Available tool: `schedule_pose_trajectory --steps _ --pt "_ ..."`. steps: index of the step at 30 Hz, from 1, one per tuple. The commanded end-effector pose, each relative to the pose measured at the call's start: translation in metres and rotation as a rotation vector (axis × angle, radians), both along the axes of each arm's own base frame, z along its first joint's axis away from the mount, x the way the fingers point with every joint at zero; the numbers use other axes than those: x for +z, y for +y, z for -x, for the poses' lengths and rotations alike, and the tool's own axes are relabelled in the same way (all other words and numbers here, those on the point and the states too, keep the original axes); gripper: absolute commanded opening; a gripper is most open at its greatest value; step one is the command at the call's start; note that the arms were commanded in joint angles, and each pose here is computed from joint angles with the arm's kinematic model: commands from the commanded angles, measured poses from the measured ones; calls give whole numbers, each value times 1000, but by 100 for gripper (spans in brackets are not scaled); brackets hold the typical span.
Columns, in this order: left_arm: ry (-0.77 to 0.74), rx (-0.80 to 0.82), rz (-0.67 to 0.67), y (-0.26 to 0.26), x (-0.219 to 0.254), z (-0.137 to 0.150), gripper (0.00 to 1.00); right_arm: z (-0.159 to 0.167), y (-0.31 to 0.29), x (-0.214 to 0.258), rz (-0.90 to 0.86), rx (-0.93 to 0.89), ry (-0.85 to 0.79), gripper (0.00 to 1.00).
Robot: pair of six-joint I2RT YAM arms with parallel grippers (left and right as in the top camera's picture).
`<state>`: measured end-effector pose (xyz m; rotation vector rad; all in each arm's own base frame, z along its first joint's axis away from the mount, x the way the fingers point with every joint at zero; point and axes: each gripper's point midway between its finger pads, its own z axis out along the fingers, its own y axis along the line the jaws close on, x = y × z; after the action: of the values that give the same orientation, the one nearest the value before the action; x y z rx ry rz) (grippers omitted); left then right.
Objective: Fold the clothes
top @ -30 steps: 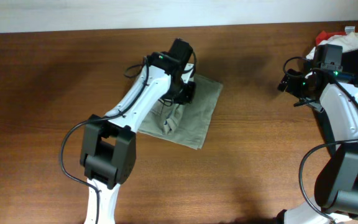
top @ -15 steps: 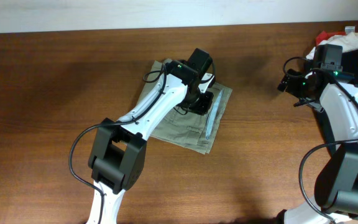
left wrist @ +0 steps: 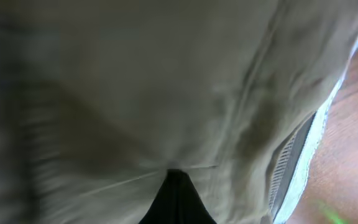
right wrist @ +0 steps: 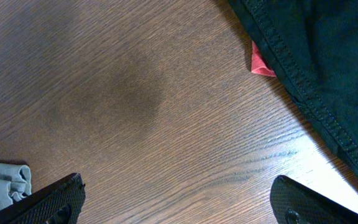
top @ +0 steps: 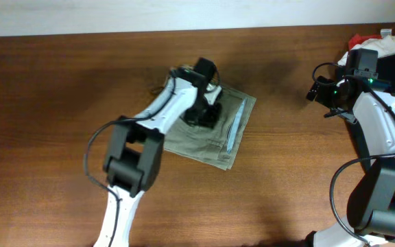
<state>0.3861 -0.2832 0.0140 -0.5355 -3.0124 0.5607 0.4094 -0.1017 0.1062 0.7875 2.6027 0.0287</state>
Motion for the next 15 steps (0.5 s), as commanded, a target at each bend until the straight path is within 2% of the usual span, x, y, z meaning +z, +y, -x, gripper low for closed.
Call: schedule_pose_trajectory --steps 1,8,11,13,14,15 --pt "51 -51 61 -24 -4 18 1 -2 -2 9 13 -12 -21 99" --pt "125 -123 48 -52 -35 51 1 -2 -2 9 13 -12 -21 99" --pt "96 -116 61 -52 -20 42 1 -2 -2 9 13 -12 -21 99" --pt "47 -90 55 -41 4 22 1 -2 -2 9 13 -12 -21 99" --pt "7 -83 64 -33 21 7 9 -2 -2 9 13 -12 -21 99" --pt "-38 -99 81 -27 38 -6 36 -2 -2 9 13 -12 -21 99"
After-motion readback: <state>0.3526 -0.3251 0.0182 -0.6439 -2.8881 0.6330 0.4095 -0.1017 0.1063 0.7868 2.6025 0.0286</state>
